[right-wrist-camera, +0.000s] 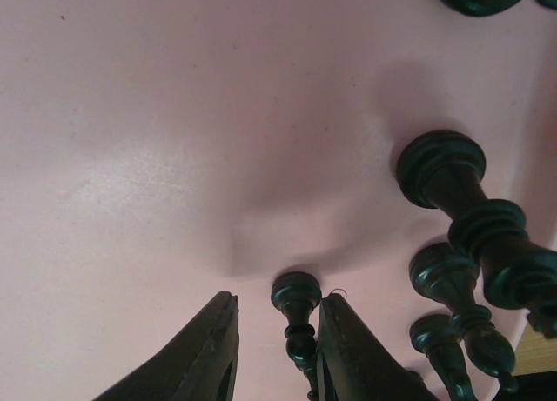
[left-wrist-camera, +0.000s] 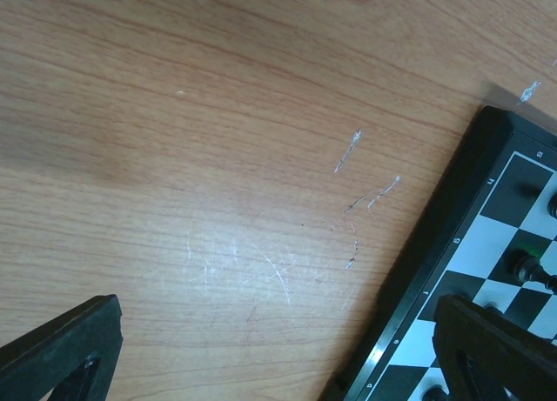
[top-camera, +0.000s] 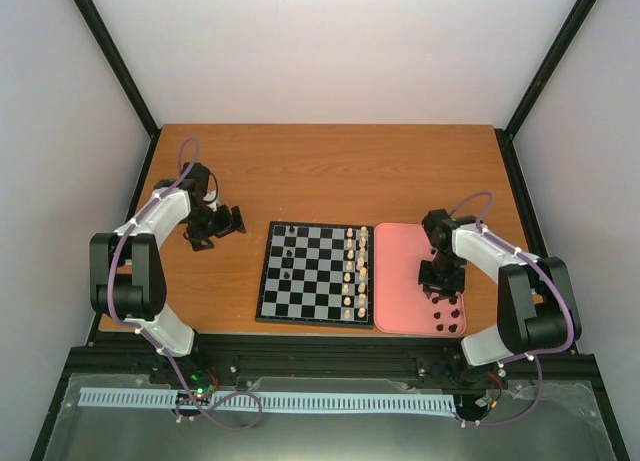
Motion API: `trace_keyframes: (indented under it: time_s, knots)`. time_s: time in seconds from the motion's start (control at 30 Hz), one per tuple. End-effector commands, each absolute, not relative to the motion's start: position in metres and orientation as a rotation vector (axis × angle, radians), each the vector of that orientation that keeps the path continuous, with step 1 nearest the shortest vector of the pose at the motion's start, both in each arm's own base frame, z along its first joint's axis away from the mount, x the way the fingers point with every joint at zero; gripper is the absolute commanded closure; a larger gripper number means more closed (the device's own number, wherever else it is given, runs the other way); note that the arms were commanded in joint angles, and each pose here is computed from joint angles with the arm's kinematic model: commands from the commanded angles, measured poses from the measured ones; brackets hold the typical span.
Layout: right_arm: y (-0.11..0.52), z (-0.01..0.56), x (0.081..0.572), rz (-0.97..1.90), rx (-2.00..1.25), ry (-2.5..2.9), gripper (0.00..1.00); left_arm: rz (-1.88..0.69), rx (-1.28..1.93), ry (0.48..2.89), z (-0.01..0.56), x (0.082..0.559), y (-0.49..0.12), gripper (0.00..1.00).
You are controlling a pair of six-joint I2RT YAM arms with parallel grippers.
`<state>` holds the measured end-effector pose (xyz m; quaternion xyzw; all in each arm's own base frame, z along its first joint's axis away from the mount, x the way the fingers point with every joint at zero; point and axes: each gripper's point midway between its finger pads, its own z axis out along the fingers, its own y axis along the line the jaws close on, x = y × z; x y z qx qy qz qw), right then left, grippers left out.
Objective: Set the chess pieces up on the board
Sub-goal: Pick up the chess piece from the storage box.
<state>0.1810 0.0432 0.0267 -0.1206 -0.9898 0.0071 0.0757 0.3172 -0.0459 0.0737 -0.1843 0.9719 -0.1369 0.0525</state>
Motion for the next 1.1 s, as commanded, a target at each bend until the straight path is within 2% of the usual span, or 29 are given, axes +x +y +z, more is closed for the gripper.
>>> trace_keyframes:
  time_s: [0.0,0.4,0.57,0.73,0.9,1.07]
  knots:
    - [0.037,0.027,0.179,0.057,-0.423,-2.965,0.74,-0.433,-0.558,2.934,0.079,0.323,-0.046,0.0]
    - [0.036,0.026,0.175,0.07,-0.446,-2.954,0.85,-0.436,-0.558,2.936,0.078,0.323,-0.047,0.0]
    - [0.038,0.027,0.176,0.047,-0.449,-2.966,0.97,-0.437,-0.561,2.939,0.077,0.323,-0.047,0.0]
    - [0.045,0.034,0.182,-0.027,-0.445,-2.999,0.97,-0.438,-0.561,2.939,0.077,0.324,-0.047,0.0]
    - [0.069,0.072,0.215,-0.162,-0.377,-3.098,0.97,-0.433,-0.562,2.935,0.078,0.325,-0.047,0.0]
    - [0.135,0.102,0.241,-0.218,-0.042,-3.155,0.97,-0.421,-0.56,2.936,0.078,0.326,-0.045,0.0]
